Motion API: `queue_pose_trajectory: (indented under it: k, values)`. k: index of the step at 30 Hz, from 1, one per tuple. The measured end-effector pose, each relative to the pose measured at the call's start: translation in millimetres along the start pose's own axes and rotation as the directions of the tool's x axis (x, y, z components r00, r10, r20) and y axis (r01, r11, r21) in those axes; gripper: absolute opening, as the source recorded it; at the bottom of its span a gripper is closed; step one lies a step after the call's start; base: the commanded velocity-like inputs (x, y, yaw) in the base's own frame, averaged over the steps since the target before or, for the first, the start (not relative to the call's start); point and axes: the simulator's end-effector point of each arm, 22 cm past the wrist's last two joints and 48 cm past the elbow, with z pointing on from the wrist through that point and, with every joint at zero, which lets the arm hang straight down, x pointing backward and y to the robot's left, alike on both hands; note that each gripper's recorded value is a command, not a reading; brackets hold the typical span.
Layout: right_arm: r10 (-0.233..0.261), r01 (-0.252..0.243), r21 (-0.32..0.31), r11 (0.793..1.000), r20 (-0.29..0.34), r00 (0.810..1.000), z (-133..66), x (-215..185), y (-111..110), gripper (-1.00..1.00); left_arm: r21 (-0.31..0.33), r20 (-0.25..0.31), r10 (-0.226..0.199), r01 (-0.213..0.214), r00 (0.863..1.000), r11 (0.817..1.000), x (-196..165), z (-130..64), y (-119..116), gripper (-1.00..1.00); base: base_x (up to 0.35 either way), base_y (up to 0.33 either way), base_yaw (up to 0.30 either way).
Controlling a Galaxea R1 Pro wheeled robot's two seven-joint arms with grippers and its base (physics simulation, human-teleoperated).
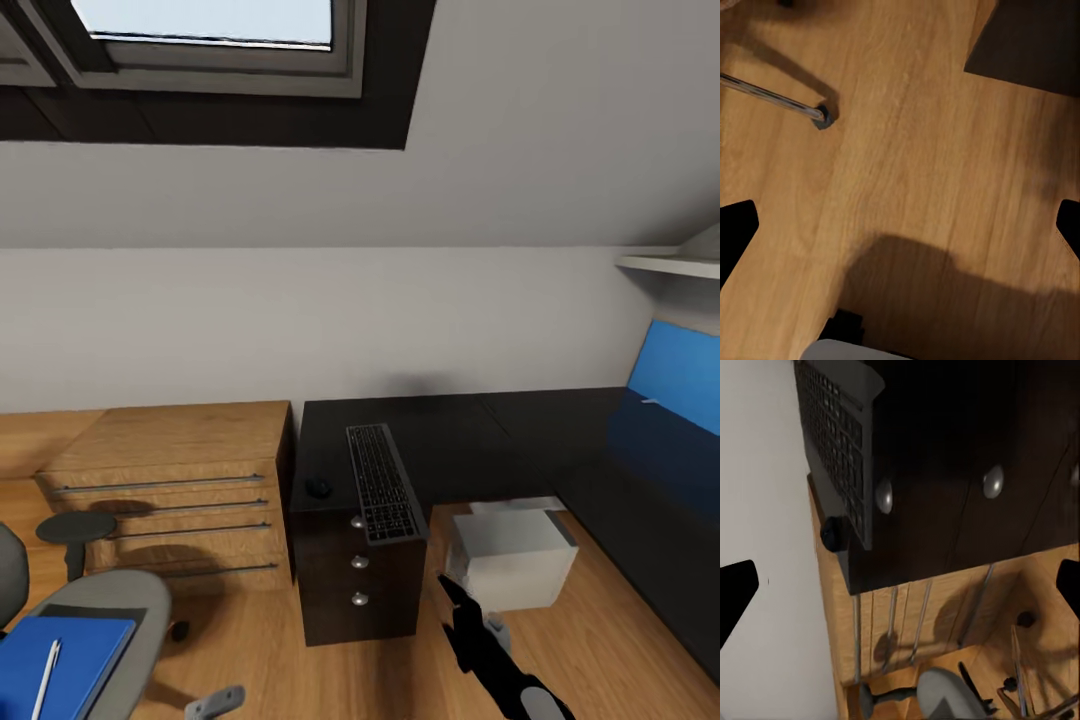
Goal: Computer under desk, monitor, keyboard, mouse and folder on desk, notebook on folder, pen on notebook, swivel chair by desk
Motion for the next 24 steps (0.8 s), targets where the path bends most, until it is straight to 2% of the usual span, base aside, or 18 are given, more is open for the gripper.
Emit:
queue_pose_trajectory:
  k: [2, 3, 4, 5, 6, 8, 11, 12, 14, 15, 16, 19, 22, 24]
  values:
    - [-0.003, 0.003, 0.046, 0.999, 0.009, 1.000, -6.0, -6, -19, 1.00, 0.000, 0.006, -0.003, 0.003, 1.000, 1.000, -2, -2.4, 0, 1.00, -0.001, -0.001, 0.000]
    - [-0.012, 0.010, 0.088, 0.996, 0.025, 1.000, -11.6, -13, -38, 1.00, -0.002, 0.004, -0.003, 0.003, 1.000, 1.000, -1, -3.0, 0, 1.00, 0.000, 0.000, 0.000]
    - [-0.056, 0.047, 0.136, 0.990, 0.065, 0.996, -17.9, -26, -55, 1.00, -0.007, -0.013, 0.002, -0.002, 1.000, 1.000, 8, -2.4, 1, 1.00, 0.000, 0.000, 0.000]
    - [-0.091, 0.075, 0.161, 0.984, 0.090, 0.992, -21.6, -33, -63, 1.00, -0.009, -0.024, 0.005, -0.006, 1.000, 1.000, 13, -2.6, 2, 1.00, 0.000, 0.000, 0.000]
    - [-0.172, 0.142, 0.211, 0.967, 0.134, 0.976, -28.4, -45, -78, 1.00, -0.011, -0.040, 0.010, -0.011, 0.999, 1.000, 21, -2.6, 1, 1.00, 0.000, 0.000, 0.000]
    - [-0.267, 0.217, 0.265, 0.940, 0.168, 0.949, -37.2, -56, -90, 1.00, -0.013, -0.051, 0.014, -0.015, 0.999, 1.000, 26, -4.4, 1, 1.00, 0.000, 0.000, 0.000]
    - [-0.418, 0.334, 0.343, 0.878, 0.210, 0.884, -53.1, -71, -106, 1.00, -0.013, -0.062, 0.016, -0.017, 0.998, 1.000, 30, -7.6, 0, 1.00, 0.000, 0.000, 0.000]
    - [-0.510, 0.402, 0.389, 0.829, 0.232, 0.828, -64.4, -80, -115, 1.00, -0.014, -0.068, 0.018, -0.019, 0.998, 1.000, 32, -8.5, 0, 1.00, 0.000, 0.000, 0.000]
    - [-0.593, 0.462, 0.428, 0.777, 0.247, 0.767, -76.8, -86, -120, 1.00, -0.016, -0.078, 0.020, -0.021, 0.997, 1.000, 36, -10.3, 1, 1.00, 0.000, 0.000, 0.000]
    - [-0.655, 0.507, 0.457, 0.731, 0.258, 0.710, -87.4, -91, -124, 1.00, -0.022, -0.097, 0.023, -0.025, 0.995, 0.999, 44, -10.4, 3, 1.00, 0.000, 0.000, 0.000]
    - [-0.713, 0.547, 0.485, 0.682, 0.275, 0.645, -99.5, -94, -126, 1.00, -0.036, -0.141, 0.030, -0.035, 0.990, 0.999, 65, -9.7, 10, 1.00, 0.000, 0.000, 0.000]
    - [-0.749, 0.572, 0.501, 0.649, 0.286, 0.598, -109.1, -95, -123, 1.00, -0.057, -0.201, 0.037, -0.049, 0.979, 0.997, 95, -11.3, 19, 1.00, 0.000, 0.000, 0.000]
    - [-0.760, 0.581, 0.506, 0.638, 0.289, 0.583, -113.5, -94, -120, 1.00, -0.067, -0.213, 0.033, -0.049, 0.976, 0.997, 104, -12.6, 20, 1.00, 0.000, 0.000, 0.000]
    - [-0.766, 0.586, 0.509, 0.631, 0.287, 0.575, -116.1, -93, -118, 1.00, -0.074, -0.191, 0.023, -0.038, 0.981, 0.997, 101, -11.4, 19, 1.00, 0.000, 0.000, 0.000]
